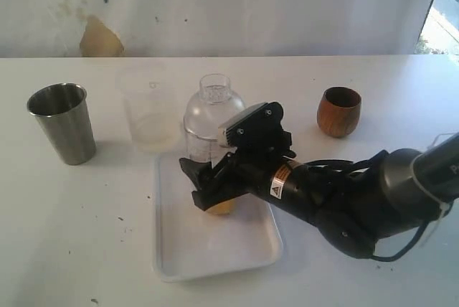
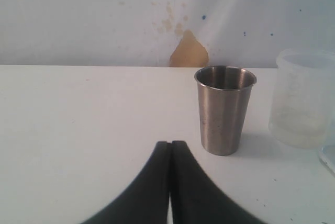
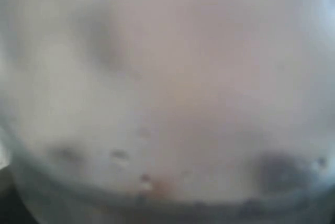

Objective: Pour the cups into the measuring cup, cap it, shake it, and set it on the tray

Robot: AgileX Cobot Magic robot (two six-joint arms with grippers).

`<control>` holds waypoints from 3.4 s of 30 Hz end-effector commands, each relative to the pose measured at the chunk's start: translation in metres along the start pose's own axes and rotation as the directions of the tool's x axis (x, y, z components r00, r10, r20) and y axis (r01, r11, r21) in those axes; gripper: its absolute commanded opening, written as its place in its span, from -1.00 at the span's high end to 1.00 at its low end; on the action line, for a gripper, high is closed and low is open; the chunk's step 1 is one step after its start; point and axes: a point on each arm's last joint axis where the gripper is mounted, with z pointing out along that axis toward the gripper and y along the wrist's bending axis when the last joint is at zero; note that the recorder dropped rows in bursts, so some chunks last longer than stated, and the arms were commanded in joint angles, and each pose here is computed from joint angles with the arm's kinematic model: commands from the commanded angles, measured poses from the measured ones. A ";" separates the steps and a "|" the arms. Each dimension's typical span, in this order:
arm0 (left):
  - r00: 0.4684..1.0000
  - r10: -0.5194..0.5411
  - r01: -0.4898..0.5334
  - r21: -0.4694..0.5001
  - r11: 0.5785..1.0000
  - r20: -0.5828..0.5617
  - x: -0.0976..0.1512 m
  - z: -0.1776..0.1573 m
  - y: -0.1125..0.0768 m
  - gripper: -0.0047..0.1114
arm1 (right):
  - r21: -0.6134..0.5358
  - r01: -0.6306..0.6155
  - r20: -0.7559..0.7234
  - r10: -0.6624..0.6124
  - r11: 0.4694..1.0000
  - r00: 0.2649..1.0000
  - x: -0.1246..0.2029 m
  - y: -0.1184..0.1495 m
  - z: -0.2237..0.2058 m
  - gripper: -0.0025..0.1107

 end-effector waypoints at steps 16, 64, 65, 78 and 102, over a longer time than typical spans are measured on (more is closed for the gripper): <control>1.000 -0.007 0.006 0.005 1.000 0.011 0.000 0.000 0.000 0.92 | 0.003 0.085 0.010 -0.085 0.996 0.996 -0.003 -0.001 0.000 -0.81; 1.000 -0.007 0.006 0.005 1.000 0.011 0.000 0.000 0.000 0.92 | 0.185 0.165 0.225 -0.205 0.969 0.953 -0.156 0.001 -0.111 -0.46; 1.000 -0.007 0.006 0.005 1.000 0.011 0.000 0.000 0.000 0.92 | 0.181 0.164 0.207 -0.200 0.970 0.958 -0.163 0.003 -0.128 -0.05; 1.000 -0.007 0.006 0.005 1.000 0.011 0.000 0.000 0.000 0.92 | 0.146 0.005 0.384 -0.061 0.989 0.921 -0.196 0.028 -0.304 0.96; 1.000 -0.007 0.006 0.005 1.000 0.011 0.000 0.000 0.000 0.92 | 0.152 0.004 0.718 -0.113 0.988 0.687 -0.168 0.048 -0.441 0.96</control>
